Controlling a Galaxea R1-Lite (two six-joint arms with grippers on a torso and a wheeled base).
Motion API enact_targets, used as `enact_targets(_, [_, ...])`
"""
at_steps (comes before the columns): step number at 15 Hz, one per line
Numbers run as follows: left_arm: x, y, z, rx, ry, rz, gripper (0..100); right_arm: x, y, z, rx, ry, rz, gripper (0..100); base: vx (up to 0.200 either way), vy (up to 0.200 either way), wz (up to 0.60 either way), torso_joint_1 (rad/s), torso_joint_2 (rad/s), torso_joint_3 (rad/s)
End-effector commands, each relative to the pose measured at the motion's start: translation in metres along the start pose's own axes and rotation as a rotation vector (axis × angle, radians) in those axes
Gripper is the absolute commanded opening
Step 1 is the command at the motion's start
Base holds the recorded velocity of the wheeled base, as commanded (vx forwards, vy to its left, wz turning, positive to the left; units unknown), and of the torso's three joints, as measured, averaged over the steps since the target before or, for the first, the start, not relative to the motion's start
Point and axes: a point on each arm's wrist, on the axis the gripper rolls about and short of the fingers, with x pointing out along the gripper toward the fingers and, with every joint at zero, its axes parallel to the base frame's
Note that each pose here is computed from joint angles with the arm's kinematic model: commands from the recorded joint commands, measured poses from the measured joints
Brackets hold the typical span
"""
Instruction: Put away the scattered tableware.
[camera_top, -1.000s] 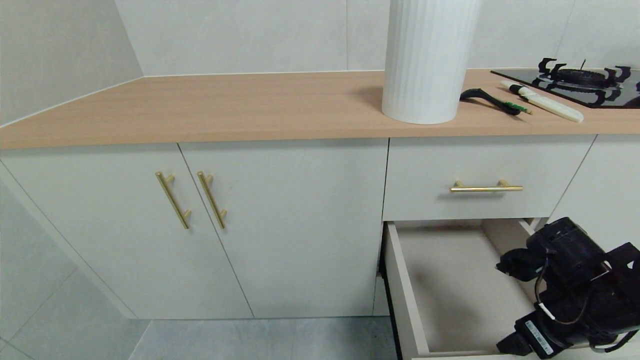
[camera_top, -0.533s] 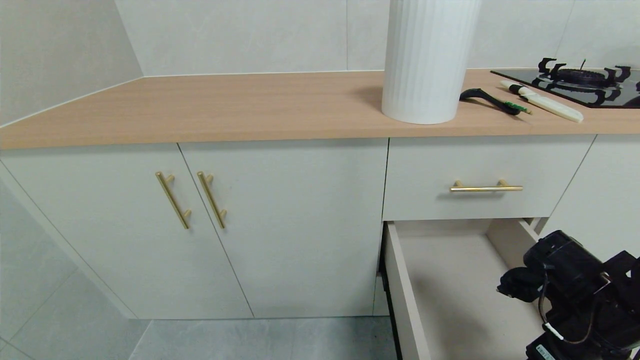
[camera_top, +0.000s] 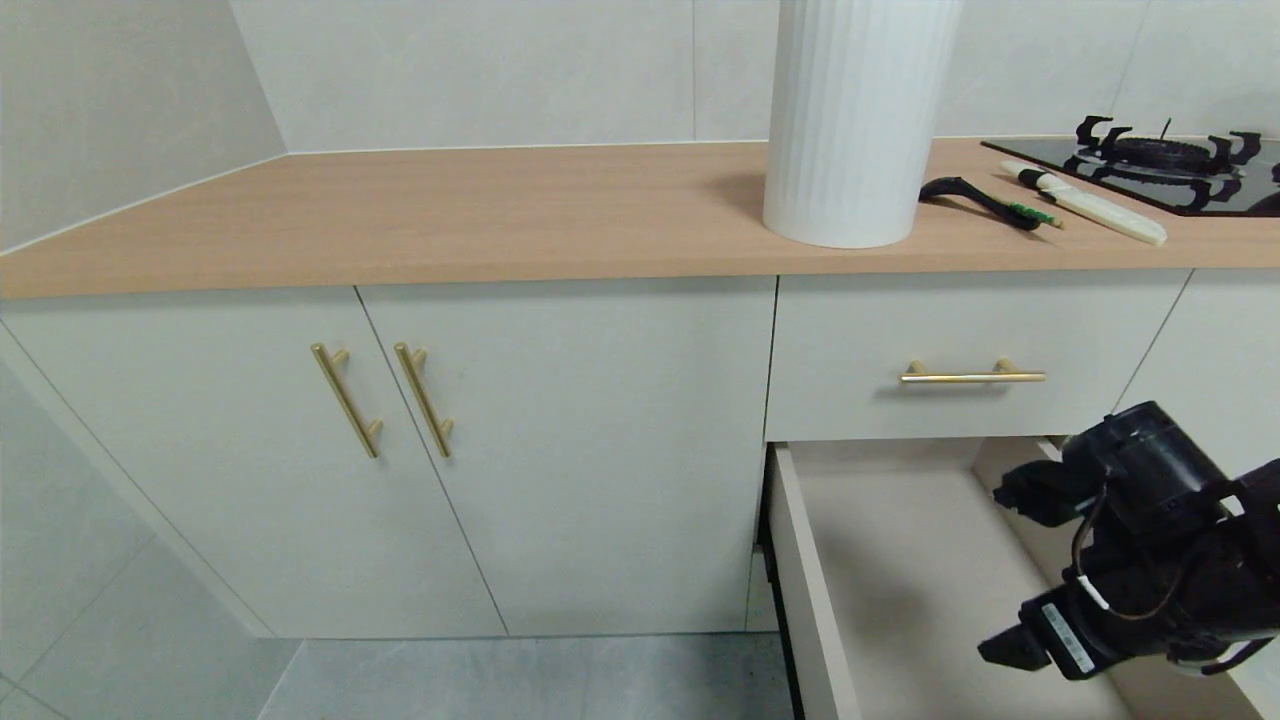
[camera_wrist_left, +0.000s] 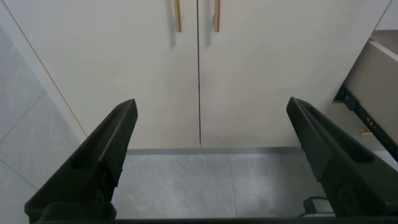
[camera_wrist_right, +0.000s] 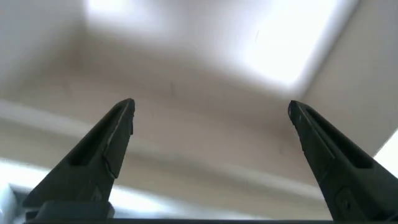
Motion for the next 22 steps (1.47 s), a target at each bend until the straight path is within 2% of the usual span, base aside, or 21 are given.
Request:
enact_targets(1, [0.0,0.0,0.0,0.0,0.001,0.0,100,-0.005,-0.001,0.005,0.053,-0.082,-0.001,100,0.0,0.0,0.0,0.0,0.0,0.0])
enact_targets(3, [0.0,0.0,0.0,0.0,0.001,0.0,100,-0.009,-0.004,0.01,0.083,-0.153,-0.002,100,0.0,0.0,0.0,0.0,0.0,0.0])
enact_targets(8, [0.0,0.0,0.0,0.0,0.001,0.0,100,-0.017,-0.012,0.015,0.12,-0.268,-0.018,100,0.0,0.0,0.0,0.0,0.0,0.0])
enact_targets(13, [0.0,0.0,0.0,0.0,0.001,0.0,100,-0.022,-0.015,0.016,0.134,-0.312,-0.048,100,0.0,0.0,0.0,0.004,-0.02,-0.013])
enact_targets(17, [0.0,0.0,0.0,0.0,0.001,0.0,100,-0.025,-0.016,0.016,0.139,-0.324,-0.06,100,0.0,0.0,0.0,0.072,-0.27,-0.256])
enact_targets(22, [0.0,0.0,0.0,0.0,0.001,0.0,100,-0.033,-0.022,0.017,0.156,-0.361,-0.083,100,0.0,0.0,0.0,0.165,-0.52,-0.295])
